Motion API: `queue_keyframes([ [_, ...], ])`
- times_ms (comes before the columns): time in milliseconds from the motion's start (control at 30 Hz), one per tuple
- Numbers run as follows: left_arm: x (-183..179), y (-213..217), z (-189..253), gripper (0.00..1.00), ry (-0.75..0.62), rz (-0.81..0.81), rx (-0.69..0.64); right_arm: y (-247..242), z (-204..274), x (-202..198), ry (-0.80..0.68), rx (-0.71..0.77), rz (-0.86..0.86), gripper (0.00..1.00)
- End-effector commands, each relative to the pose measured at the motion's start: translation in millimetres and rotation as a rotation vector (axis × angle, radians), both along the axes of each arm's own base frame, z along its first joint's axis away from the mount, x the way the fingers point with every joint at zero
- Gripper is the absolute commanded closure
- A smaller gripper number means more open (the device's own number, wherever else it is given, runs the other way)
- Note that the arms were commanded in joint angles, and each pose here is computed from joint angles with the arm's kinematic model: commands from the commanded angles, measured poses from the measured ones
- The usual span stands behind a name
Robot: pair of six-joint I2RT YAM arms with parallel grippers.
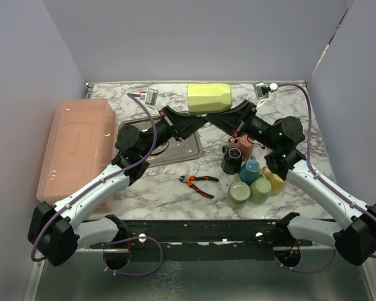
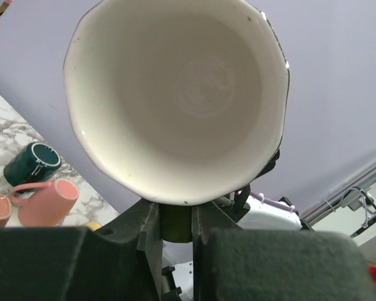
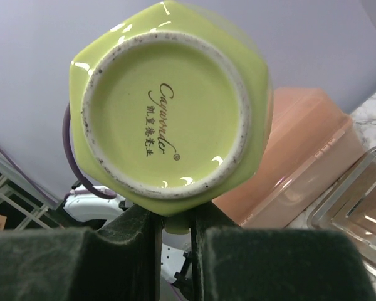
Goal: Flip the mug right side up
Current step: Turn over the cup at the center of the board.
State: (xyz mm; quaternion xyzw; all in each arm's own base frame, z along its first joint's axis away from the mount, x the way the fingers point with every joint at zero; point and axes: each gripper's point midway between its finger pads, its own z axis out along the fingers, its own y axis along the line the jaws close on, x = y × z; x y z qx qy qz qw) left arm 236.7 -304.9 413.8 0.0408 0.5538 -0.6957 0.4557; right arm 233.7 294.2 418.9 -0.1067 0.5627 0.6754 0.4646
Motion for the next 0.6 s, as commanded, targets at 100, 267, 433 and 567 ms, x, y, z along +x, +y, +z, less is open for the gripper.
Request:
queue_keyframes([
  [100,-12,11,36,1.00,-0.180,0.045,-0.043,4,3,-8,-0.036,-0.020,0.029,0.99],
  [267,-20,17,46,1.00,-0.229,0.054,-0.050,0,-1,6,0.008,-0.031,-0.047,0.68],
  [433,-11,24,50,1.00,-0.225,0.117,-0.023,-9,-11,9,0.001,-0.068,-0.123,0.33],
  [567,6,29,44,1.00,-0.208,0.202,0.073,-23,-27,12,0.023,-0.114,-0.212,0.26],
])
